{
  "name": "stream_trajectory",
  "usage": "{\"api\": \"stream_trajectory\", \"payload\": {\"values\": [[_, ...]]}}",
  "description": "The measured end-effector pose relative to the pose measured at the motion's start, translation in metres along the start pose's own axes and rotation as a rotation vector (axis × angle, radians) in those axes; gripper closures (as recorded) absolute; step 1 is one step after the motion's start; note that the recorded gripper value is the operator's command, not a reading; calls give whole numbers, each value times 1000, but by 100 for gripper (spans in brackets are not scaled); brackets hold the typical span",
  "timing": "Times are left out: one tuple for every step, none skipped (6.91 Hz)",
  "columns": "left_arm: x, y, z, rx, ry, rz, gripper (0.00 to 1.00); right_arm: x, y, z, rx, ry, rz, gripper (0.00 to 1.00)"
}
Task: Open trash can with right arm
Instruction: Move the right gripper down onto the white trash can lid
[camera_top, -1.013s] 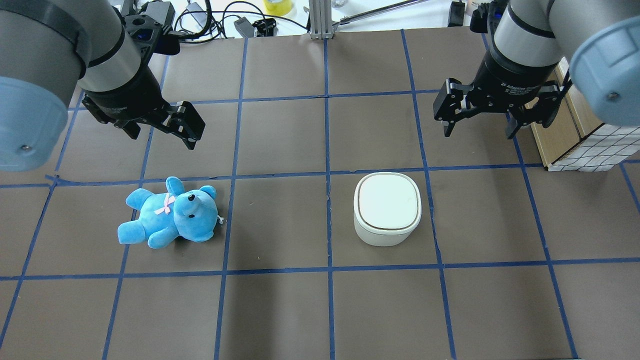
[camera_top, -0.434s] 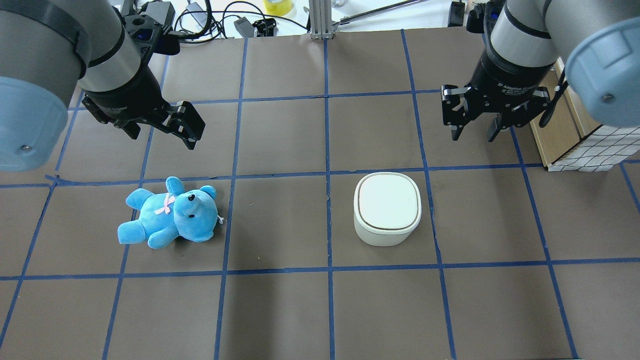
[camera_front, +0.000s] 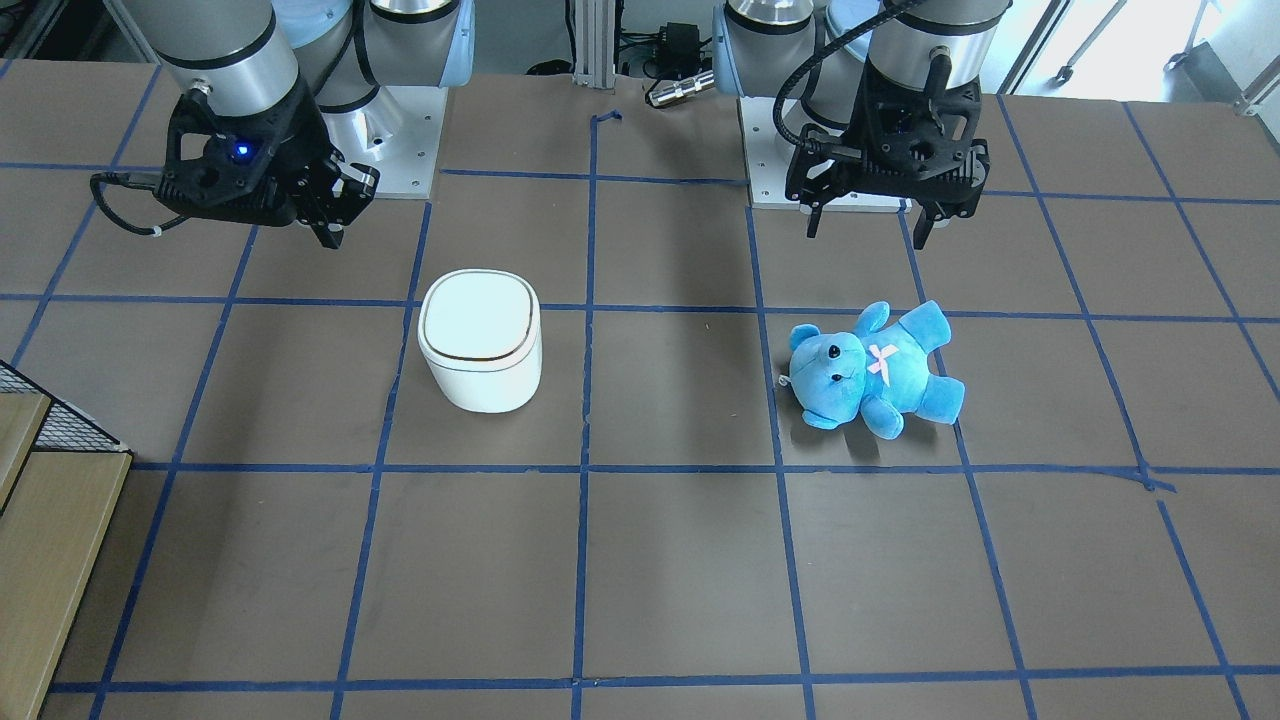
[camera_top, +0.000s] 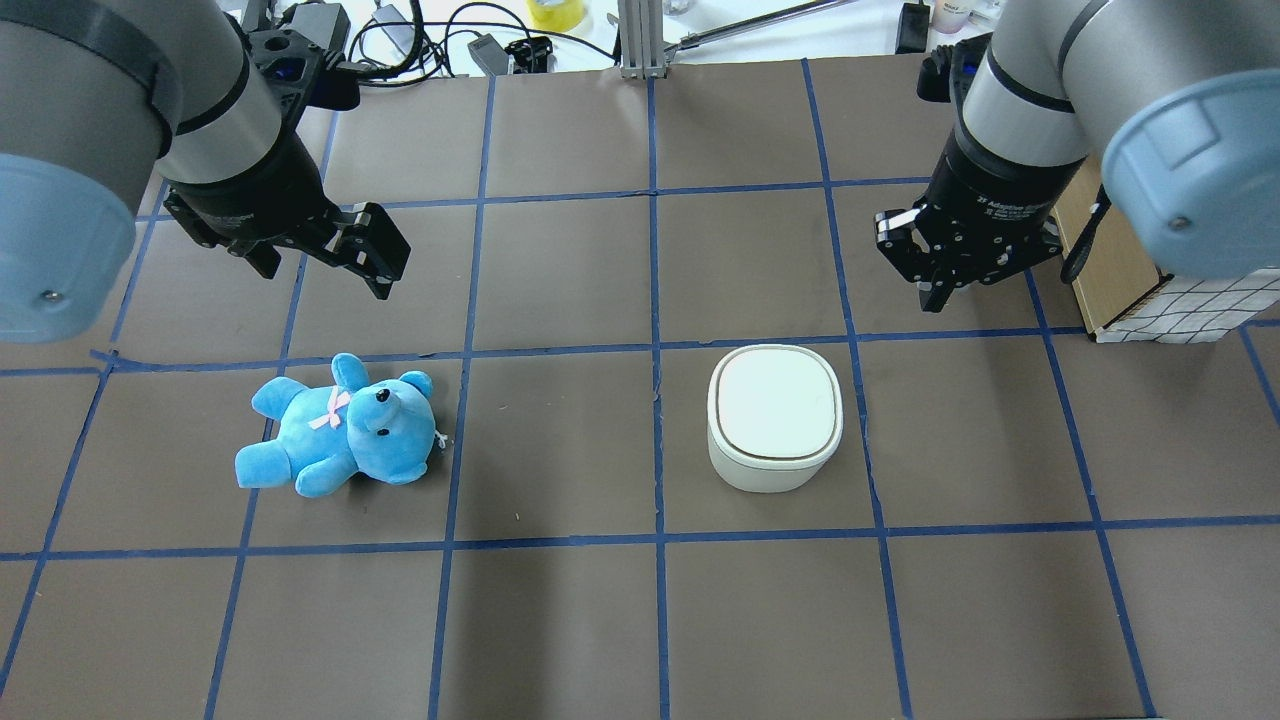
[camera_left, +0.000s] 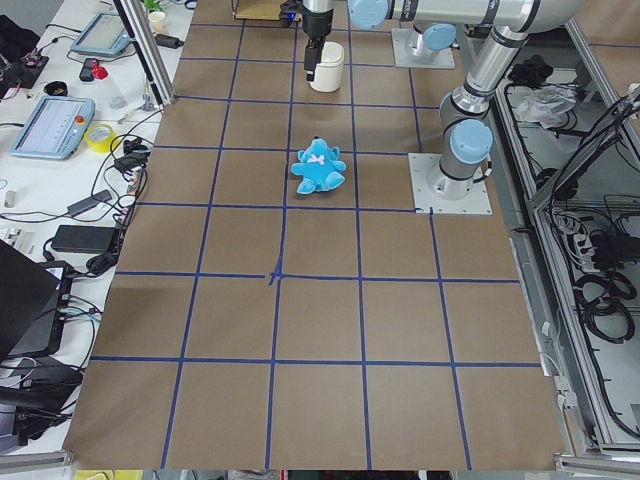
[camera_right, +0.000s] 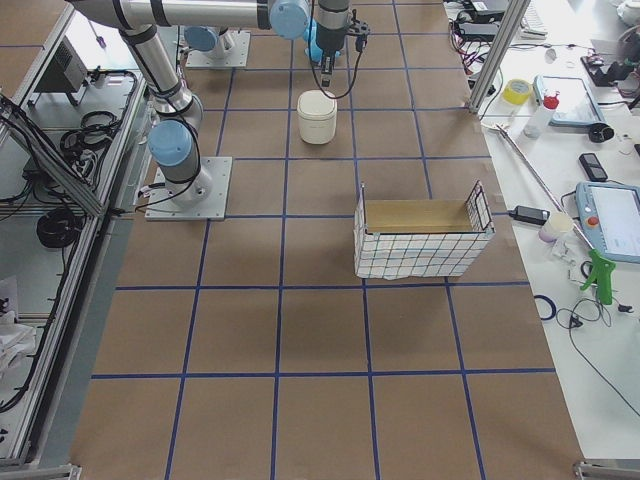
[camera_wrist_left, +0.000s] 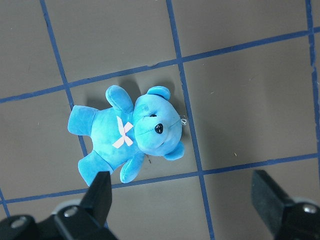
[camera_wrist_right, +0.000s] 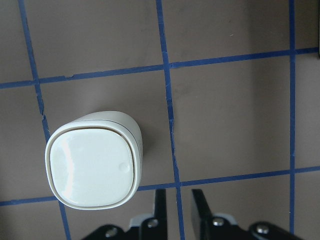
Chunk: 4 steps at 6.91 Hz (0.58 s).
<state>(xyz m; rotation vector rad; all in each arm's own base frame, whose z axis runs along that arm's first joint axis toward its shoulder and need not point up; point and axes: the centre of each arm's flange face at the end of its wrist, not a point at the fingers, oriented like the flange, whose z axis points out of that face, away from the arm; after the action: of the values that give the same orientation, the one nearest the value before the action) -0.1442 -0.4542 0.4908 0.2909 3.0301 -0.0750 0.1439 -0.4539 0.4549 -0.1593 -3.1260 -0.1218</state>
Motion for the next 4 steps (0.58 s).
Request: {"api": "stream_trajectory", "payload": {"values": [[0,0,0,0,0,0,0,-2,2,16,-24,-8,0,100],[0,0,0,0,0,0,0,-6,0,32,-41,-30,-3,100],[0,0,0,0,0,0,0,-17,-5,48,-46,-50,-18,100],[0,0,0,0,0,0,0,-34,-9,62,-43,-57,-43,100]]}}
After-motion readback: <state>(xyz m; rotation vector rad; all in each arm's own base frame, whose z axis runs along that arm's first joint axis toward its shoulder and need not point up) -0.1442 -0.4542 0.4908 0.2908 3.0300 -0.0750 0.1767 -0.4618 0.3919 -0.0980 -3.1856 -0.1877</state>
